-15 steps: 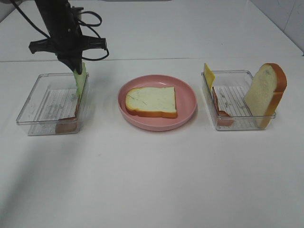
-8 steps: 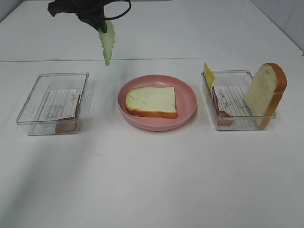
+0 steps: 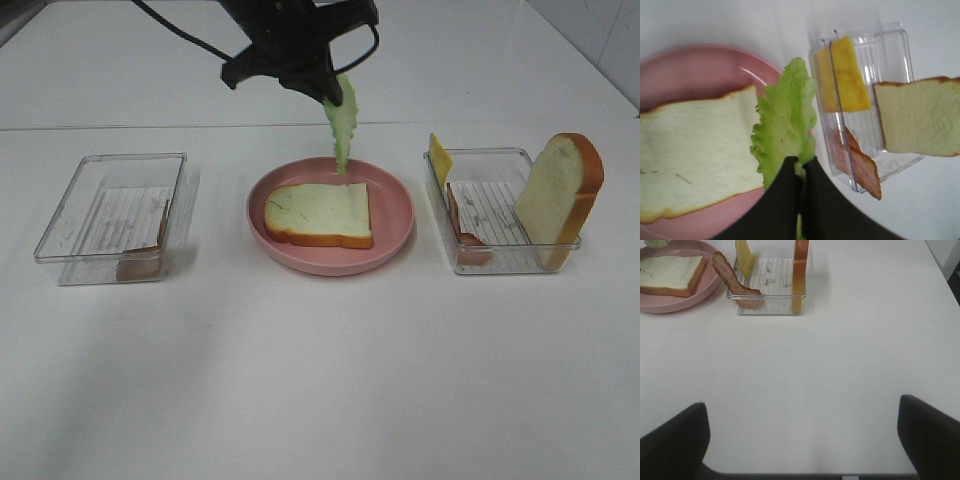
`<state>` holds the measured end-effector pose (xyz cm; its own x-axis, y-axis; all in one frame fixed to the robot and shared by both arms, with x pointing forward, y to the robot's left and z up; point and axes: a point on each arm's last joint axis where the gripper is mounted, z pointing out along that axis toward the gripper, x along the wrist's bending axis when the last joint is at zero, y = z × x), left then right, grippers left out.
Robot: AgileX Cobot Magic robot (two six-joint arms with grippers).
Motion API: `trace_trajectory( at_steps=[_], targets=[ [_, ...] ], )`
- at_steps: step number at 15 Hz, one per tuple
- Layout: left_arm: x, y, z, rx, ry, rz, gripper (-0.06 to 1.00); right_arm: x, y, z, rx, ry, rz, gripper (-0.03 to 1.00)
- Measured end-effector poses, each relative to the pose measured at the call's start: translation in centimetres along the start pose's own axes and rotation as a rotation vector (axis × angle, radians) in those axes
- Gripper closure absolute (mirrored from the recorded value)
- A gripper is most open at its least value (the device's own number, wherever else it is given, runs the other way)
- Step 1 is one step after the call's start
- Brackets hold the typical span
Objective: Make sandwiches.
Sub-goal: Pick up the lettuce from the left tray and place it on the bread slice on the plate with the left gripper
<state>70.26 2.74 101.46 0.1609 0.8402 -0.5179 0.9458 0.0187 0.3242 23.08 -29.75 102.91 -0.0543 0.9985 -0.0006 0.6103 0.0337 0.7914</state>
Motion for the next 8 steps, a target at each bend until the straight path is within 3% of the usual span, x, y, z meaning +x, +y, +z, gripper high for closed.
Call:
trace_trajectory(
  at_steps=[1,3,8],
  targets=[
    [-0.1,-0.8,2.1,0.062,-0.066,-0.009,0.94,0.0,0.0,0.0,0.000,0.000,0.000,-0.02],
    [0.4,-1.4,4.1,0.111,-0.115,-0.031,0.94,0.0,0.0,0.0,0.000,0.000,0.000,-0.02],
    [1.9,-1.9,6.7,0.137,-0.105,-0.012,0.94,0.0,0.0,0.0,0.000,0.000,0.000,-0.02]
  ],
)
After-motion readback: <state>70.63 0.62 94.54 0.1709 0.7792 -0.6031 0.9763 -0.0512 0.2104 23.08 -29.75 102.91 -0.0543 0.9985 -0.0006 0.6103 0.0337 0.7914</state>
